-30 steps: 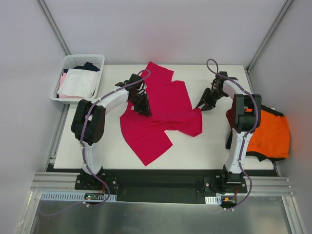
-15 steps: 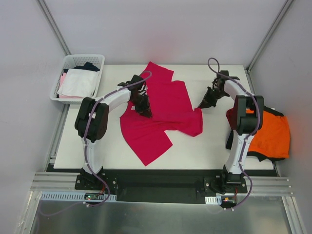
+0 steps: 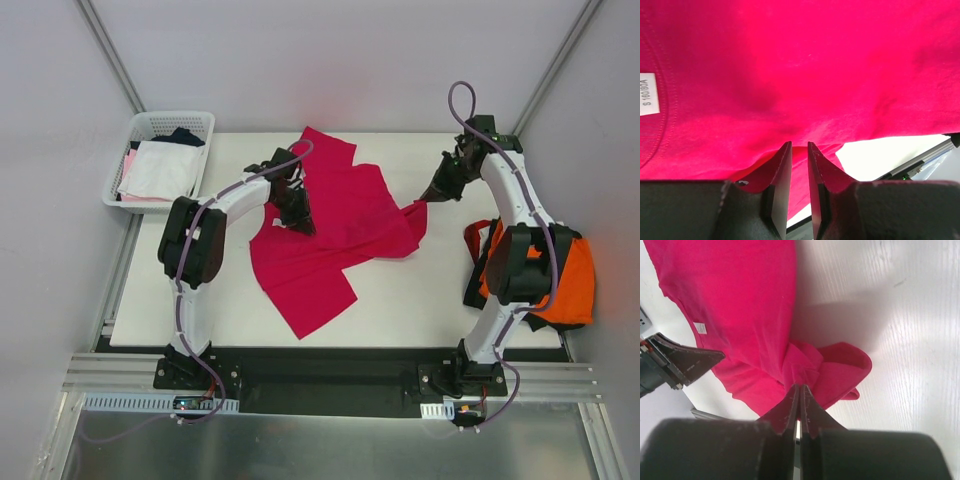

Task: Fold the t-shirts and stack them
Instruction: Flatten the tshirt out

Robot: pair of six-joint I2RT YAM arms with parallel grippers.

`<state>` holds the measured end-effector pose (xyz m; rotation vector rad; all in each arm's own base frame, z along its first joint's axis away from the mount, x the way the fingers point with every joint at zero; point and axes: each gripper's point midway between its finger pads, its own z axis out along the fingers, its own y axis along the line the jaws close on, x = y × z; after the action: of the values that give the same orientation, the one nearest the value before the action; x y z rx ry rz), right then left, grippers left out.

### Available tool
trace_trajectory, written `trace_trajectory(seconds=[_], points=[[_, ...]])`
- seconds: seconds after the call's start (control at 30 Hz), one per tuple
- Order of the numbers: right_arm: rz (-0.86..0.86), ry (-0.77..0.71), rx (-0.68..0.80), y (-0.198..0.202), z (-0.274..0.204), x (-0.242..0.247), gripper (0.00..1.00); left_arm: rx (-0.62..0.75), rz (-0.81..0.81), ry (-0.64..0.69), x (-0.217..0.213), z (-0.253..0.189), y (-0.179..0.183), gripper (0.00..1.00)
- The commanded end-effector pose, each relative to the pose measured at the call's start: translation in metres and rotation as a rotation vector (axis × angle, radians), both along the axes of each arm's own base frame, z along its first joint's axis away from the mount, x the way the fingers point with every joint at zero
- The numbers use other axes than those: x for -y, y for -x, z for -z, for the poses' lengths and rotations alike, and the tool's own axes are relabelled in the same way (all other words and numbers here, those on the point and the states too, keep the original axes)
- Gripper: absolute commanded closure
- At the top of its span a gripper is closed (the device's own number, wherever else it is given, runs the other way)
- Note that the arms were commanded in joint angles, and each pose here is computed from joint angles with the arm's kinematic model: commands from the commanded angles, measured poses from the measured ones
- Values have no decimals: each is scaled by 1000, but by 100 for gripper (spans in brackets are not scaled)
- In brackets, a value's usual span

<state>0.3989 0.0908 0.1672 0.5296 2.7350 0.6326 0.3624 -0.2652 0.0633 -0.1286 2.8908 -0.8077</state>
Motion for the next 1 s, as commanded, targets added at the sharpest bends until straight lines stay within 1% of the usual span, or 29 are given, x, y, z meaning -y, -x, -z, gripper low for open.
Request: trace_trajectory(seconds=[0.0, 0.2, 0.43, 0.53, 0.63, 0.8, 0.97], points=[[34, 70, -18, 34, -30, 11, 99, 3, -1, 5, 6, -7, -2, 81], [53, 115, 10, 58, -53, 19, 99, 4, 1, -1, 7, -6, -2, 82], [66, 119, 108, 56, -98, 20, 99, 2, 20, -5, 11, -2, 1, 83], [69, 117, 113, 60, -101, 19, 99, 4, 24, -6, 11, -2, 3, 83], [66, 118, 83, 65, -89, 17, 99, 8, 26, -10, 9, -3, 4, 83], [54, 132, -51, 94, -51, 14, 99, 18, 31, -22, 7, -4, 6, 83], [48, 173, -119, 116, -31, 16, 99, 28, 35, -30, 4, -4, 6, 83]])
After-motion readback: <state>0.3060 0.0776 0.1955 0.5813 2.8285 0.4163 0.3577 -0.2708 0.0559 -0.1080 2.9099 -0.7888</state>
